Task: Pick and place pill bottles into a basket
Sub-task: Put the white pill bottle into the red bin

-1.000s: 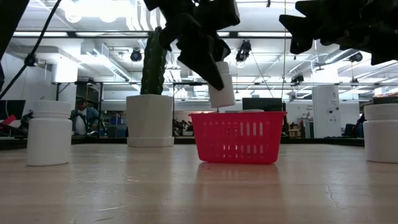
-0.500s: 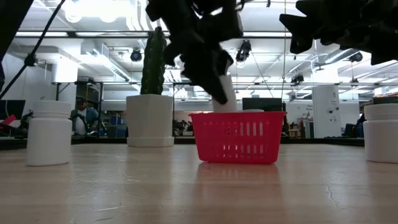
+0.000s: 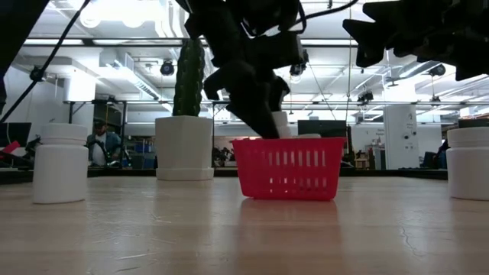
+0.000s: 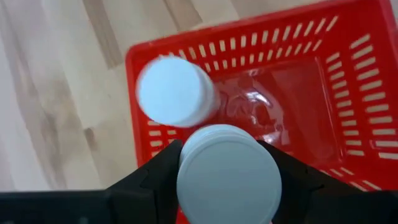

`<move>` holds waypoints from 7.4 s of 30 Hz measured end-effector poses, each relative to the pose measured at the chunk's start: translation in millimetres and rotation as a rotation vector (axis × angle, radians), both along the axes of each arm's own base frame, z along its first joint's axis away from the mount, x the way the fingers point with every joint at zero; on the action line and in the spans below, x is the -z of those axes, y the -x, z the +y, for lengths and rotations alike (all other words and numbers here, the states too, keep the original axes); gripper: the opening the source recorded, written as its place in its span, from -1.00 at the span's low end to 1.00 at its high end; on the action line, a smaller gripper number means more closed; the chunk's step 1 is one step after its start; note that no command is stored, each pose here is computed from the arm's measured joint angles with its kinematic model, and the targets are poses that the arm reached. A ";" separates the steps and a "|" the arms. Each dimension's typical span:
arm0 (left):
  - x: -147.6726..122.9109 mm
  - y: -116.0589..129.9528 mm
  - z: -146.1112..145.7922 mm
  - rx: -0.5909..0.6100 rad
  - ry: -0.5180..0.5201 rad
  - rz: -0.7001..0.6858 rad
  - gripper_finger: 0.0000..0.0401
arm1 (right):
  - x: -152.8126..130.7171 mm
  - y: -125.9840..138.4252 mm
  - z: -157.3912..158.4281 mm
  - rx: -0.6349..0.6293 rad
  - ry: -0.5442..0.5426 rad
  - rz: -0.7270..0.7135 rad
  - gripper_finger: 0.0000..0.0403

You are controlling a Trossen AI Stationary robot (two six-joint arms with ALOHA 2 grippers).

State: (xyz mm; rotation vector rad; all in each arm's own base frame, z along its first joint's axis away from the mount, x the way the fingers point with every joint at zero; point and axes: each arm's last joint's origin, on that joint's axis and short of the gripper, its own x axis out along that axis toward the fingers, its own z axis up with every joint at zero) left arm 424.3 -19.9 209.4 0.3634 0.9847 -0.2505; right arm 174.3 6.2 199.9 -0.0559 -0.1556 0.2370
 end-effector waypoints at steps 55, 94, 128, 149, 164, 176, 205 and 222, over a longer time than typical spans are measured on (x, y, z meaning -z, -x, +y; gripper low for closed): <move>-1.3 -2.1 3.7 -0.104 -0.086 -0.027 -0.07 | 1.9 -0.2 0.0 0.001 0.000 0.018 0.01; -1.8 -0.6 3.7 -0.138 -0.065 -0.008 0.24 | 1.8 -0.2 -0.1 0.003 -0.002 0.017 0.01; -64.3 42.4 -26.9 -0.120 -0.099 -0.028 0.37 | 3.1 -0.7 -0.2 0.005 0.001 0.028 0.01; -67.0 94.3 -125.4 -0.024 0.017 0.135 0.37 | 3.9 -3.5 -0.3 0.008 -0.010 0.042 0.01; -7.4 118.2 -121.8 -0.062 0.046 0.240 0.37 | 4.0 -3.5 -0.3 0.007 -0.013 0.044 0.01; -6.9 148.5 -109.2 -0.118 0.142 0.161 0.37 | 3.9 -3.6 -0.3 0.005 -0.031 0.047 0.01; 3.7 162.9 -105.7 -0.176 0.172 0.199 0.37 | 4.0 -3.6 -0.3 0.004 -0.034 0.049 0.01; 11.3 169.5 -105.1 -0.219 0.168 0.245 0.37 | 4.0 -3.6 -0.3 0.004 -0.037 0.050 0.01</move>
